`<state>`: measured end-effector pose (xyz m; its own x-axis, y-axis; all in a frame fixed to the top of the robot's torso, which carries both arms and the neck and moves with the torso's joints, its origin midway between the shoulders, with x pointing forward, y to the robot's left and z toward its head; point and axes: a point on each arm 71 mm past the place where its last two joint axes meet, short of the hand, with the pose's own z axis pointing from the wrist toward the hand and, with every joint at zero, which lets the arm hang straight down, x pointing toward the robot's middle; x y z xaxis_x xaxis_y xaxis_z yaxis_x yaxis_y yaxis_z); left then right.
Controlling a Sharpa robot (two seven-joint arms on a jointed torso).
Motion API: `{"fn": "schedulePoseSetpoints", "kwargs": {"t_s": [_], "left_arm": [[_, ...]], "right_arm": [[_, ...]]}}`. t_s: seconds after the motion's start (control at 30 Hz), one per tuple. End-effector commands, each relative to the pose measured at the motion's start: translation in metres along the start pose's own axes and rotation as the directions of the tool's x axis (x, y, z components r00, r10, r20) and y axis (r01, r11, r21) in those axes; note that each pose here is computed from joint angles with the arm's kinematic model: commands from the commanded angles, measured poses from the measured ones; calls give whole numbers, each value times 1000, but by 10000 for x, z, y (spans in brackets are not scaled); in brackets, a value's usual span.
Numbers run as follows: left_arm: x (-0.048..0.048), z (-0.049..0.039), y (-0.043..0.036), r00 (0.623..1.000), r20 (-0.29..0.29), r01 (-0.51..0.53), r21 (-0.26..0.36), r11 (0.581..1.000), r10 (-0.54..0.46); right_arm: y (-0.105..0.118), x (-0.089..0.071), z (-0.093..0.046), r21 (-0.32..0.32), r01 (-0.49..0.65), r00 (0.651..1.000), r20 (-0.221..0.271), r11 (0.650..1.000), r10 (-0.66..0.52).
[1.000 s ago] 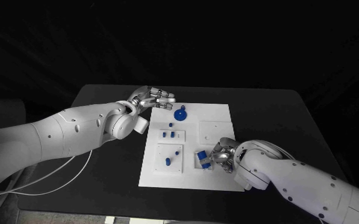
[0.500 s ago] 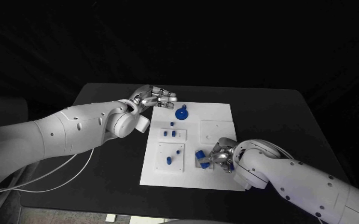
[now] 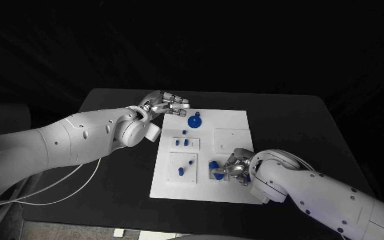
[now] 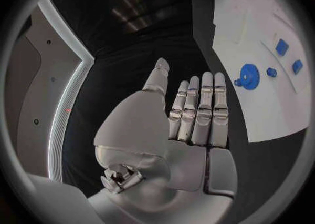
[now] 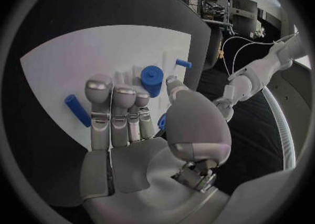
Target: Assemble the parts on the task board
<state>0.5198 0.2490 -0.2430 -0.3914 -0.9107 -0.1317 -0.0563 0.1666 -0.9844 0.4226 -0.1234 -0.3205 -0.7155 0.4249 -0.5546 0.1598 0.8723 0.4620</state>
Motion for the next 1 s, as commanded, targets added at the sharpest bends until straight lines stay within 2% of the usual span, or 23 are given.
{"fn": "schedulePoseSetpoints", "kwargs": {"t_s": [0.03, 0.47, 0.67, 1.0], "left_arm": [[23, 6, -10, 1000, -15, 3, 5, 1000, -3], [8, -2, -7, 1000, -11, 1, 3, 1000, -1], [5, -3, -6, 1000, -9, 0, 2, 1000, 0], [-2, -6, -3, 1000, -6, -1, -2, 1000, 1]], "right_arm": [[22, 14, -10, -22, 7, 1000, -3, 1000, -7], [73, 19, -124, -64, 16, 1000, 2, 998, -16], [60, -2, -173, -69, 39, 999, 18, 997, -37], [70, 2, -203, -83, 101, 995, 19, 991, -100]]}}
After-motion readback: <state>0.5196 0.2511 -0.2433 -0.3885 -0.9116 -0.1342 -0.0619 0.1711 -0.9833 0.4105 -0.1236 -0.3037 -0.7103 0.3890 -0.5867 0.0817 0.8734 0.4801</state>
